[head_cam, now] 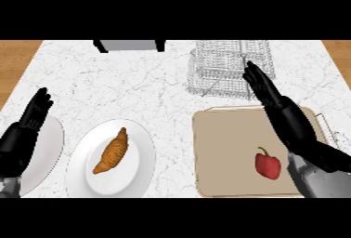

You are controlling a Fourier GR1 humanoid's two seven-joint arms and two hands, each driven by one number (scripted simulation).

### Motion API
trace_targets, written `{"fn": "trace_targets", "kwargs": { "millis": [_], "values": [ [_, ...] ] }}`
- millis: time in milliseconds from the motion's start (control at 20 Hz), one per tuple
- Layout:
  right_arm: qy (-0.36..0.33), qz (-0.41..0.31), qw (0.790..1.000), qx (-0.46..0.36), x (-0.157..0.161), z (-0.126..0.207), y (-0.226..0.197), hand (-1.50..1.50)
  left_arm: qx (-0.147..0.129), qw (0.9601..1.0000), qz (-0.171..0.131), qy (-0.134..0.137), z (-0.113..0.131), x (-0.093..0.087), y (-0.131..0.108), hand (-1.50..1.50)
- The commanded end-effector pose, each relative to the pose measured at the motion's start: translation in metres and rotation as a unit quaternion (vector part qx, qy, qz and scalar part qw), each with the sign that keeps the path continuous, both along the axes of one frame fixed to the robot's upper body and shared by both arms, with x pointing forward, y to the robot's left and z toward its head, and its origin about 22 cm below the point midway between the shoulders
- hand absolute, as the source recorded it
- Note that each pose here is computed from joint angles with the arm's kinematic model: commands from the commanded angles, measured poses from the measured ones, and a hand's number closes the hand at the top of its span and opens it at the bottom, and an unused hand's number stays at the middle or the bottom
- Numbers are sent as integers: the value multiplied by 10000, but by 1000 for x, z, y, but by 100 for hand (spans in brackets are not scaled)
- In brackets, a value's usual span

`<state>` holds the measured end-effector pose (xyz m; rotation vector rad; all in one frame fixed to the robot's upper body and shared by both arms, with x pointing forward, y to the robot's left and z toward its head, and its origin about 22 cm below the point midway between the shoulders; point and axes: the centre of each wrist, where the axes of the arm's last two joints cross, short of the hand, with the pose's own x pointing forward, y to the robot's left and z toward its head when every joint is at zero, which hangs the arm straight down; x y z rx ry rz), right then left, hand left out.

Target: Pick the bell pepper from the tray and place it in the tiered basket

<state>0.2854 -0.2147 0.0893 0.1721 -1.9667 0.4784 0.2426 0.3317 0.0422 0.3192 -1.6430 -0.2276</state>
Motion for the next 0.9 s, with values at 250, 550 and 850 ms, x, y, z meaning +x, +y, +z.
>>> {"fn": "trace_targets", "kwargs": {
  "millis": [250, 550, 850],
  "values": [
    [-910, -4009, 9116, 57, -32, 5, -117, 150, -635, 9787, 1381, 1378, -72, -46, -4, 0],
    [-260, -6719, 7225, 1610, -90, -54, -143, -150, -1010, 9722, 1341, 1634, -89, -59, -29, 0],
    [-216, -6556, 7432, 1319, -185, -43, -98, -150, -928, 9789, 971, 1541, -89, -41, -75, 0]
  ]
}}
